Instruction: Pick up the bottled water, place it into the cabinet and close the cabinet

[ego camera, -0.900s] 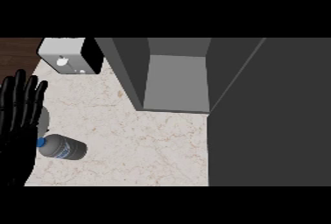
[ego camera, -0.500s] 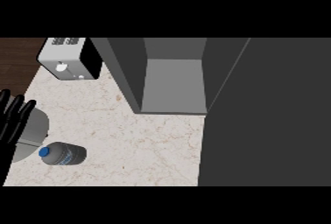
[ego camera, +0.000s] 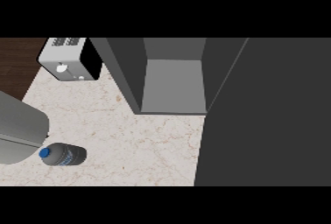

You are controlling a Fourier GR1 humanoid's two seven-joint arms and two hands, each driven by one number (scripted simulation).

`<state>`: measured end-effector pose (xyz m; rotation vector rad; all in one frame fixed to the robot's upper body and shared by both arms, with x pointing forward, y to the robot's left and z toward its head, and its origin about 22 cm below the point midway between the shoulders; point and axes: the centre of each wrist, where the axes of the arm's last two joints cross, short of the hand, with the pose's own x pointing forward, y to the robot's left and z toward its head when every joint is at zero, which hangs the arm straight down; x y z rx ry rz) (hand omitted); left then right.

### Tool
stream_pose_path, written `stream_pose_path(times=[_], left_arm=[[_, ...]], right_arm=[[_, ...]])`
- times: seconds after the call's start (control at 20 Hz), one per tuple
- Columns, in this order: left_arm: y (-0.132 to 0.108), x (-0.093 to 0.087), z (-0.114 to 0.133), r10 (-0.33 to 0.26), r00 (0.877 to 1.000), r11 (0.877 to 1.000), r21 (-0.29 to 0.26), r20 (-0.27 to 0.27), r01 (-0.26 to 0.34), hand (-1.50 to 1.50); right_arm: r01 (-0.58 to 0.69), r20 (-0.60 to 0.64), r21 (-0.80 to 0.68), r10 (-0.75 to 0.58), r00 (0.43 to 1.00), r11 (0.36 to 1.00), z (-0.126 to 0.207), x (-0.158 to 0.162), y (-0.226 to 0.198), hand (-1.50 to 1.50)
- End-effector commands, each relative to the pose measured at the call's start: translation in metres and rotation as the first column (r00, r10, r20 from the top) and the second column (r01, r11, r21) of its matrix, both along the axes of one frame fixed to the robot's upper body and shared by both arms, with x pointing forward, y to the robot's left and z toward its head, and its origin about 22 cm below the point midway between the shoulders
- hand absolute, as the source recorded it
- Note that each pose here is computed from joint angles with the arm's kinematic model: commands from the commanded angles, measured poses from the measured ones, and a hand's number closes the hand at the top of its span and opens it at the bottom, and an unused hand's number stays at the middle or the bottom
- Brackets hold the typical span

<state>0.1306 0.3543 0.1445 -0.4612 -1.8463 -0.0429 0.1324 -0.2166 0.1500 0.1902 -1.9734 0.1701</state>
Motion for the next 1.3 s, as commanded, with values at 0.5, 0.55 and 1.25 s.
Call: stream_pose_path(times=[0.5,0.55,1.25], left_arm=[[0.035,-0.052,0.048,0.005,0.997,1.0,-0.011,-0.075,-0.006,-1.5],[0.042,-0.043,0.031,0.021,0.996,1.0,0.001,-0.084,-0.021,-1.5],[0.033,-0.04,0.021,0.053,0.995,0.998,0.029,-0.087,-0.05,-1.5]], right_arm=[[-0.008,-0.013,0.021,0.008,1.0,1.0,0.035,-0.019,0.008,-1.5],[-0.022,-0.021,0.041,0.023,1.0,0.999,0.038,-0.033,0.027,-1.5],[-0.025,0.006,0.055,0.025,1.0,0.998,0.044,-0.03,0.03,-1.5]])
